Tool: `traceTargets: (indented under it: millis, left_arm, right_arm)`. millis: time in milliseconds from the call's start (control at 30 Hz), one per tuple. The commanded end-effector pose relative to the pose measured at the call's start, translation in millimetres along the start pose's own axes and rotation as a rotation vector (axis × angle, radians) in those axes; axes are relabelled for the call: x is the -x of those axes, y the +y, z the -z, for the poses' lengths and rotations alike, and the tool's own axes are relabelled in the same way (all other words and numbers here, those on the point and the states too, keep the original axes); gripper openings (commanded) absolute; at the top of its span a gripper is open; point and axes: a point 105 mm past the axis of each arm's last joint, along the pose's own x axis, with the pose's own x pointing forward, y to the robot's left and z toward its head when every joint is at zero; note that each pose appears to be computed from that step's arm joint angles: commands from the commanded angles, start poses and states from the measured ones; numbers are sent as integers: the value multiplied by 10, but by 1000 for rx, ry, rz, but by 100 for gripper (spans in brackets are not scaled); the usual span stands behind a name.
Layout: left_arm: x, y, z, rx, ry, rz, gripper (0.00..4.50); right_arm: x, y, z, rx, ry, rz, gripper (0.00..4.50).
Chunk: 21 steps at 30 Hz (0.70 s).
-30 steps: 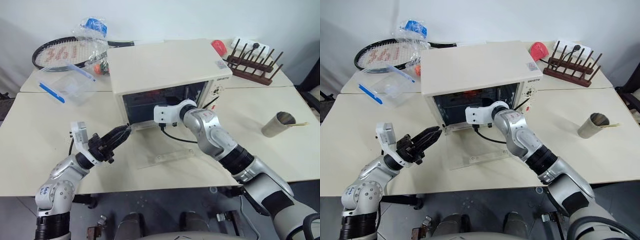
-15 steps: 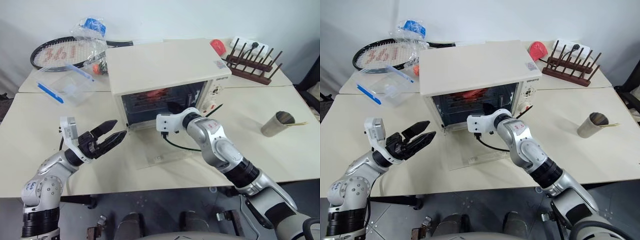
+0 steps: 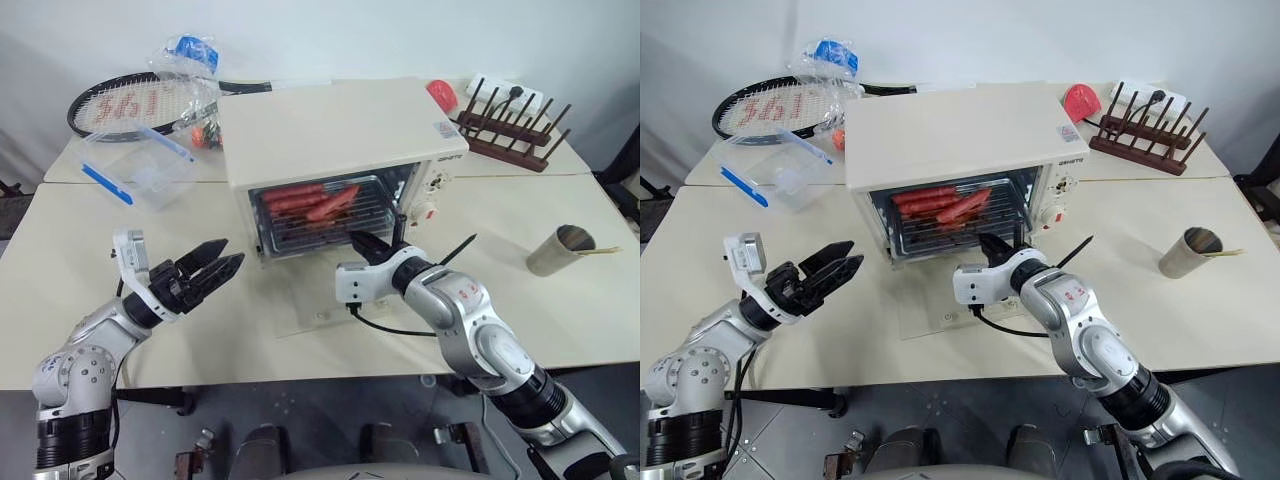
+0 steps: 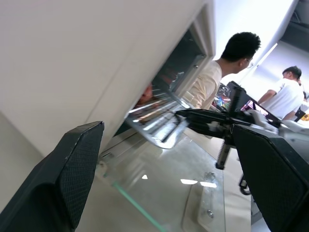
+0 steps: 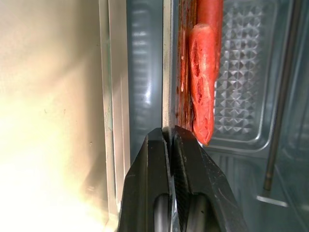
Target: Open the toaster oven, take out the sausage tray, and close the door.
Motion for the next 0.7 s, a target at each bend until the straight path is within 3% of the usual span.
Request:
traceTargets:
  millis: [33, 700]
  left_arm:
    - [-37, 17, -80, 11, -16, 6, 449]
    - [-15, -48, -19, 69, 29, 42, 449]
  right_arm:
    - [215, -245, 68, 54, 24, 118, 0]
    - [634, -70, 7, 73, -12, 89, 0]
